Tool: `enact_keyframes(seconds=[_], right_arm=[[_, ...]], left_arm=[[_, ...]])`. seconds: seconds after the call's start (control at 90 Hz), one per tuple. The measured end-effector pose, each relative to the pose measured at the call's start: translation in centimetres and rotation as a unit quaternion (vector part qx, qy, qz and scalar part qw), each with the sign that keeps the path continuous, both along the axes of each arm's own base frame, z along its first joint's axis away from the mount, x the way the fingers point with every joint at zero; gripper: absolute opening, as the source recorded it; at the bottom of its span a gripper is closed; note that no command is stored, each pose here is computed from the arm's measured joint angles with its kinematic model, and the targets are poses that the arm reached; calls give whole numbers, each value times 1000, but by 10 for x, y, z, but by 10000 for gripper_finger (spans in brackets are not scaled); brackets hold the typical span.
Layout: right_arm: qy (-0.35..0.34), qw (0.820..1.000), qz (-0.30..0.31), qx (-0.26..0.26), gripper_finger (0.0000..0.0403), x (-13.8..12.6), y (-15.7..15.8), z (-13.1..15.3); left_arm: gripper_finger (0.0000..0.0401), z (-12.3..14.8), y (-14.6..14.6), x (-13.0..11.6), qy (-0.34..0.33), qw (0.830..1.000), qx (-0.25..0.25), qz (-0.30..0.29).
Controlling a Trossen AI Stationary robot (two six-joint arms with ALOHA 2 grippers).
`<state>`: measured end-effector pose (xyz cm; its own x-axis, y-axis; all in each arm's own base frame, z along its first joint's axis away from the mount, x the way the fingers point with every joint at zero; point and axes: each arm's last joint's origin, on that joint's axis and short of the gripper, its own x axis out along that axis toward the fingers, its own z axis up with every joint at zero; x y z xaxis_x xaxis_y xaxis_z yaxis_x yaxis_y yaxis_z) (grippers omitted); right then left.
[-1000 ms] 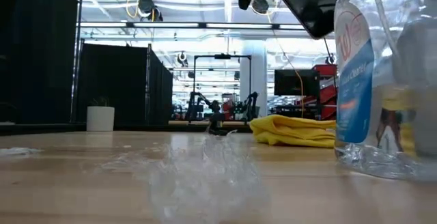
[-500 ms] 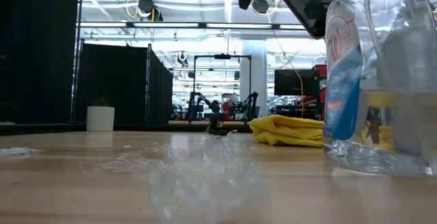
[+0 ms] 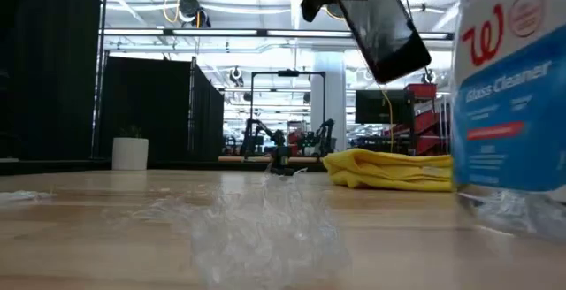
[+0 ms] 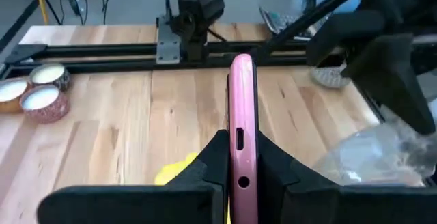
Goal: Apply microfiber cloth
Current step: Spray the cellphone using a spray bottle
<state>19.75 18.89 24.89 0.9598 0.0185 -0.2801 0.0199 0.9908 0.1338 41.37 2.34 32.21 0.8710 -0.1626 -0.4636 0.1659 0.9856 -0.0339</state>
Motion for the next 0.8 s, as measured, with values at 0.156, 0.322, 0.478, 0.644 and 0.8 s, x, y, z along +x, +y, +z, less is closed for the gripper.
enact_keyframes(seconds=[0.156, 0.322, 0.478, 0.644, 0.8], right_arm=[[1, 1000, -3, 5, 296, -1, 0, 0], [4, 1000, -8, 24, 296, -1, 0, -1], [7, 999, -3, 37, 295, -1, 1, -1], [8, 999, 0, 40, 295, -2, 0, 1], [2, 999, 18, 51, 295, -11, -1, 9]], left_arm=[[18, -19, 3, 7, 33, 999, 7, 8], [18, -50, 9, 20, 77, 996, 25, 21], [18, -61, 10, 24, 87, 996, 26, 24], [18, -77, 15, 24, 133, 991, 19, 30], [18, -61, 8, 23, 97, 995, 23, 23]])
